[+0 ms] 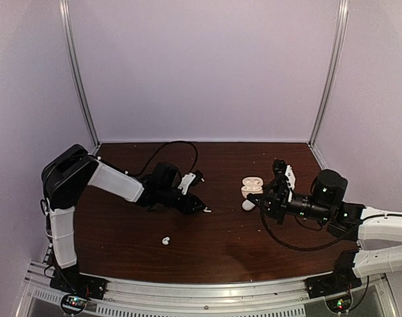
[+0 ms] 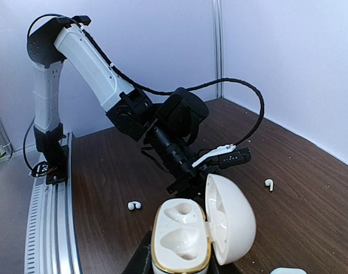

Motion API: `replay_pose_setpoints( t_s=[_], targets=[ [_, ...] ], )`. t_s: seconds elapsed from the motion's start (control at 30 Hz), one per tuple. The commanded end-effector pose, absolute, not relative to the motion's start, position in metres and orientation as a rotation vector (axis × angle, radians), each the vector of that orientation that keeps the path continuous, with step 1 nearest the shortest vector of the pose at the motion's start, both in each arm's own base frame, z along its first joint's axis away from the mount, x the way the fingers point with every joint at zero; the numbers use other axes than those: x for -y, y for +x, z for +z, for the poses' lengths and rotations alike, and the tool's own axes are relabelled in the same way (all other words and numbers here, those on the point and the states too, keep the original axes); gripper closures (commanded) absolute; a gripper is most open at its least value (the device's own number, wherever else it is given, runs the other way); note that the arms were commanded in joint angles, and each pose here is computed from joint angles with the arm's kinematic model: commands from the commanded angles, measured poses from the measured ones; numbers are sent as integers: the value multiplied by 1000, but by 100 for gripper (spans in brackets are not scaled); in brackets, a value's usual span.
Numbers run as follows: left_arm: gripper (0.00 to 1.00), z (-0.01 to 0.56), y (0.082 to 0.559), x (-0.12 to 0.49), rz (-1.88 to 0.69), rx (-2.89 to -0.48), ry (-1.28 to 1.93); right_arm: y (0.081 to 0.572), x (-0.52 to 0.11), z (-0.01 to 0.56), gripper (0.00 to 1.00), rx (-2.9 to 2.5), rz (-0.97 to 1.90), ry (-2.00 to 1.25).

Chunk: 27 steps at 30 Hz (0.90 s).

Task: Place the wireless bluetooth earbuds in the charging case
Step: Pick up the right earbud from the center of the board.

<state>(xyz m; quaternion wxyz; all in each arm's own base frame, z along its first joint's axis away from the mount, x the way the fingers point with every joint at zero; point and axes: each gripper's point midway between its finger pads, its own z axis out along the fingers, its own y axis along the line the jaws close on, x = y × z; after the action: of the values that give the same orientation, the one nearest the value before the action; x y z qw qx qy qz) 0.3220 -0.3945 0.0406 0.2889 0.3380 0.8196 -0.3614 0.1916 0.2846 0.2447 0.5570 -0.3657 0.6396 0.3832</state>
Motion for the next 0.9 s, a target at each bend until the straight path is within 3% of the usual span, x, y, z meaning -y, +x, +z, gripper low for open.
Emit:
replay_pose_setpoints(
  t_s=[0.0,0.37,0.87],
  targets=[
    [64,43,328,406,-949,-2114,929,194,-285,248,97,-1488,931,-854],
    [69,25,321,414,-938,-2131,958,198,-283,246,97,-1495,922,-849],
    [83,29,318,417,-927,-2113,988,202,-283,236,97,-1526,895,-856]
  ],
)
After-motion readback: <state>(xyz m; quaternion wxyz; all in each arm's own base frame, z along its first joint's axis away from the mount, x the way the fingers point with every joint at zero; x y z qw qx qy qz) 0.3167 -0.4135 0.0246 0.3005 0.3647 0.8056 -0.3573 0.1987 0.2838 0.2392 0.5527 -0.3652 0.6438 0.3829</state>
